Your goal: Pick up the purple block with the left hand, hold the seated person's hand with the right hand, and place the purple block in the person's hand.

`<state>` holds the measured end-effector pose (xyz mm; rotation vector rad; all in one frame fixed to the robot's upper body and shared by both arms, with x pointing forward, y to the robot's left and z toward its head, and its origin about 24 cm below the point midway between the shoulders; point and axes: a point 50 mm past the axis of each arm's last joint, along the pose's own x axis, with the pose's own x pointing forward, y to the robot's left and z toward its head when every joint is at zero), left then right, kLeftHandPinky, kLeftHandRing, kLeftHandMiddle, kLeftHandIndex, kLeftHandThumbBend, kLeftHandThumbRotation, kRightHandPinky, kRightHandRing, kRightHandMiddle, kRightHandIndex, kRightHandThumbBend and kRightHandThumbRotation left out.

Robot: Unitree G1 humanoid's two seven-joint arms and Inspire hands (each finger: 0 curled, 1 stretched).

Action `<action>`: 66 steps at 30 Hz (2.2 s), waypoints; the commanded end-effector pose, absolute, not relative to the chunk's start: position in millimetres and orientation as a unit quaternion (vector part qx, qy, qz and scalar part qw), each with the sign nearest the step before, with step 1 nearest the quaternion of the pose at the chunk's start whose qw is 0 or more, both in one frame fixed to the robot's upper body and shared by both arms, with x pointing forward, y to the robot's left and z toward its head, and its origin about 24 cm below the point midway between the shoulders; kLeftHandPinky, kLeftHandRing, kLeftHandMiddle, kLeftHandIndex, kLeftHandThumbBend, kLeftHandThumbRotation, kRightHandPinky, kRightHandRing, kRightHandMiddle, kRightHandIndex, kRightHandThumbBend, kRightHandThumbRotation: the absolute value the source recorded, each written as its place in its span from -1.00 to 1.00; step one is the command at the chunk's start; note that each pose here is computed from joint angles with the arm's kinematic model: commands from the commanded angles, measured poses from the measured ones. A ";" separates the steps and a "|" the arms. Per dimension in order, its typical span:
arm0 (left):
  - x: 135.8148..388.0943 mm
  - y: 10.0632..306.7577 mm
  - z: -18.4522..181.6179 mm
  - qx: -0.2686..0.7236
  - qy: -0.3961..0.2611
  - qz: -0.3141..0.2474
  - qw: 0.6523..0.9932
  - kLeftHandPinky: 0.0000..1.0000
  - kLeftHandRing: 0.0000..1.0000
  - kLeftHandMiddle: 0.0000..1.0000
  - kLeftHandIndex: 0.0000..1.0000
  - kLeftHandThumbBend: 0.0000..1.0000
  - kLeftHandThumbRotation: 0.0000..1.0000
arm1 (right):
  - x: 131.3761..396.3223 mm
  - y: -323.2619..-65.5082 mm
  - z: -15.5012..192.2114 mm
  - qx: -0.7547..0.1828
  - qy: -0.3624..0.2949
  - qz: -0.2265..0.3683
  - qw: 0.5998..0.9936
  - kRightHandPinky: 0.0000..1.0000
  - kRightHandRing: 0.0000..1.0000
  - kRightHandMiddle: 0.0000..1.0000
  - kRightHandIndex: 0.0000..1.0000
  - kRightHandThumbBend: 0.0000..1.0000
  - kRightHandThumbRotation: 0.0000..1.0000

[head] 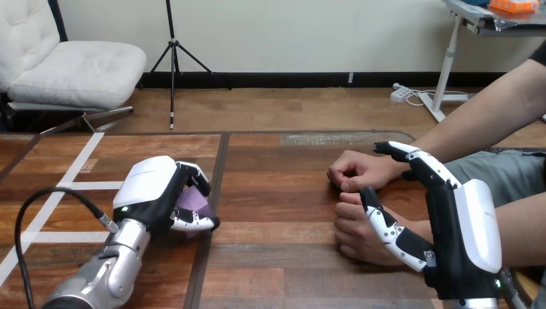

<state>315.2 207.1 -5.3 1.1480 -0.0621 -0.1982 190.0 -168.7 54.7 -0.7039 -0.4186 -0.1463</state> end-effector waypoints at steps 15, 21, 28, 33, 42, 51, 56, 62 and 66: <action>320.9 196.9 13.5 0.345 -0.069 -0.034 0.936 -0.25 -0.14 -0.01 0.04 0.29 -0.93 | 196.2 -170.5 71.3 -0.344 -0.243 -0.077 0.904 0.30 0.52 0.53 0.46 -0.27 -0.42; 320.6 193.7 13.9 0.227 -0.058 -0.031 0.972 -0.29 -0.18 -0.03 0.03 0.46 -0.86 | 196.5 -171.5 71.9 -0.345 -0.244 -0.078 0.903 0.29 0.51 0.53 0.46 -0.26 -0.44; 320.2 189.8 13.7 0.120 -0.055 -0.036 0.991 -0.31 -0.20 -0.05 0.01 0.63 -0.82 | 197.3 -175.0 72.8 -0.350 -0.244 -0.076 0.901 0.30 0.51 0.53 0.47 -0.22 -0.53; 320.1 187.4 13.4 0.070 -0.056 -0.038 0.995 -0.32 -0.20 -0.06 -0.01 0.73 -0.78 | 197.9 -177.9 74.7 -0.360 -0.242 -0.075 0.898 0.31 0.51 0.53 0.48 -0.19 -0.56; 318.5 182.4 15.4 0.017 -0.076 -0.046 0.996 -0.32 -0.20 -0.06 -0.02 0.79 -0.76 | 199.0 -187.1 80.3 -0.404 -0.217 -0.054 0.887 0.39 0.56 0.59 0.56 -0.12 -0.45; 317.7 177.8 16.7 -0.013 -0.086 -0.052 0.995 -0.31 -0.20 -0.07 -0.03 0.79 -0.79 | 201.6 -198.5 92.6 -0.475 -0.174 -0.022 0.862 0.62 0.67 0.68 0.68 0.13 -0.45; 317.3 175.6 17.3 -0.018 -0.091 -0.052 0.994 -0.31 -0.20 -0.07 -0.04 0.80 -0.81 | 204.7 -205.9 99.1 -0.516 -0.150 -0.005 0.843 0.72 0.71 0.72 0.70 0.33 -0.60; 316.4 173.4 18.1 -0.027 -0.098 -0.054 0.993 -0.31 -0.20 -0.07 -0.03 0.80 -0.81 | 209.5 -215.1 104.8 -0.558 -0.118 0.013 0.821 0.76 0.72 0.73 0.70 0.52 -0.79; 316.0 172.2 18.7 -0.030 -0.102 -0.055 0.993 -0.31 -0.20 -0.07 -0.03 0.79 -0.82 | 213.2 -220.3 107.6 -0.579 -0.098 0.027 0.809 0.76 0.71 0.73 0.69 0.59 -0.85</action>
